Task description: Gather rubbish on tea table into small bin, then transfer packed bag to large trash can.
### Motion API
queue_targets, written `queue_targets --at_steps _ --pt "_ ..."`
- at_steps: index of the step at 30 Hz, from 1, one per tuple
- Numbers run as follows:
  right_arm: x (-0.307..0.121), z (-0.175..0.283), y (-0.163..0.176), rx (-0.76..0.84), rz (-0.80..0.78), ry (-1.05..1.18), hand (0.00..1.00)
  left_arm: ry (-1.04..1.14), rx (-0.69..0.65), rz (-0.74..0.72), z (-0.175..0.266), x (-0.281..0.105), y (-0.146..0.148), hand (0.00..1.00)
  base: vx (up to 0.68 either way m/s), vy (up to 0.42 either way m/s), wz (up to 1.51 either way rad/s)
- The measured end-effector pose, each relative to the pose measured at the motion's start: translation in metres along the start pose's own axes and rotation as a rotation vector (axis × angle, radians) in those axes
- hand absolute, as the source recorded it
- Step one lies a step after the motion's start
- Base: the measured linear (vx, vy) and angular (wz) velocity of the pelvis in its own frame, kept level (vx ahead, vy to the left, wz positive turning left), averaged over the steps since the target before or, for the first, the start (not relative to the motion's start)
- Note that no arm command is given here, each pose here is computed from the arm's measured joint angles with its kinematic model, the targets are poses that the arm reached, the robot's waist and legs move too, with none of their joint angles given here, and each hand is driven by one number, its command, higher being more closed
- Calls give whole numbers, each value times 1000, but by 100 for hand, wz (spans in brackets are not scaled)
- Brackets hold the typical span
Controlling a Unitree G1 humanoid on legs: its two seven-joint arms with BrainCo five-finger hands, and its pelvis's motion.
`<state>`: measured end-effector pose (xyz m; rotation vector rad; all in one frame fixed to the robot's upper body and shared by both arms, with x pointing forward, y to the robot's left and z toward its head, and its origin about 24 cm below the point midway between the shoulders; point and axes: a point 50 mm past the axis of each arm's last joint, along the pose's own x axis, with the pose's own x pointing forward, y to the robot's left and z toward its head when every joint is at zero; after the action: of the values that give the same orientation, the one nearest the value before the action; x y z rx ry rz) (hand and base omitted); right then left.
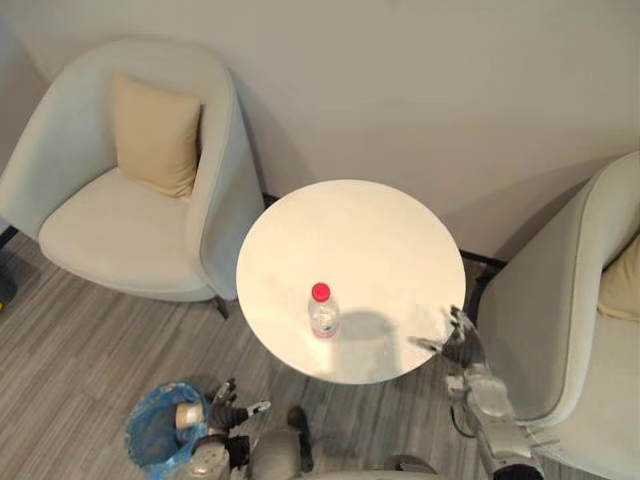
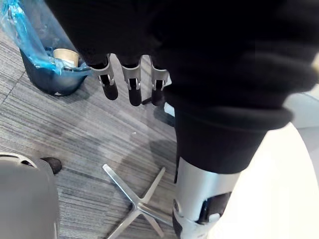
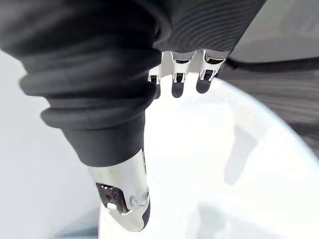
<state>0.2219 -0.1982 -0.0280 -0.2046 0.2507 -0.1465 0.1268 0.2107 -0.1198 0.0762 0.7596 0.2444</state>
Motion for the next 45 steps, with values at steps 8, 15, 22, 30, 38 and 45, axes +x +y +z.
queue_targets --at_steps 8,15,22,30,38,45 --pt "-18 23 29 -265 284 -186 0 59 28 -18 -17 -4 -6 0 30 -105 37" --pt "-21 22 48 -362 440 -219 0 66 85 -29 -22 -5 -4 0 12 -46 26" --pt "-5 18 69 -442 504 -208 0 51 116 -57 -20 -4 -8 0 16 -1 18" --pt "40 68 93 -423 396 -325 100 46 123 -71 -20 -4 -13 0 -24 -1 21" --pt "58 99 95 -352 317 -368 100 13 93 -62 -8 1 -17 0 -4 5 3" --pt "37 94 76 -220 237 -384 100 3 85 -47 -5 3 -15 0 3 -4 -6"
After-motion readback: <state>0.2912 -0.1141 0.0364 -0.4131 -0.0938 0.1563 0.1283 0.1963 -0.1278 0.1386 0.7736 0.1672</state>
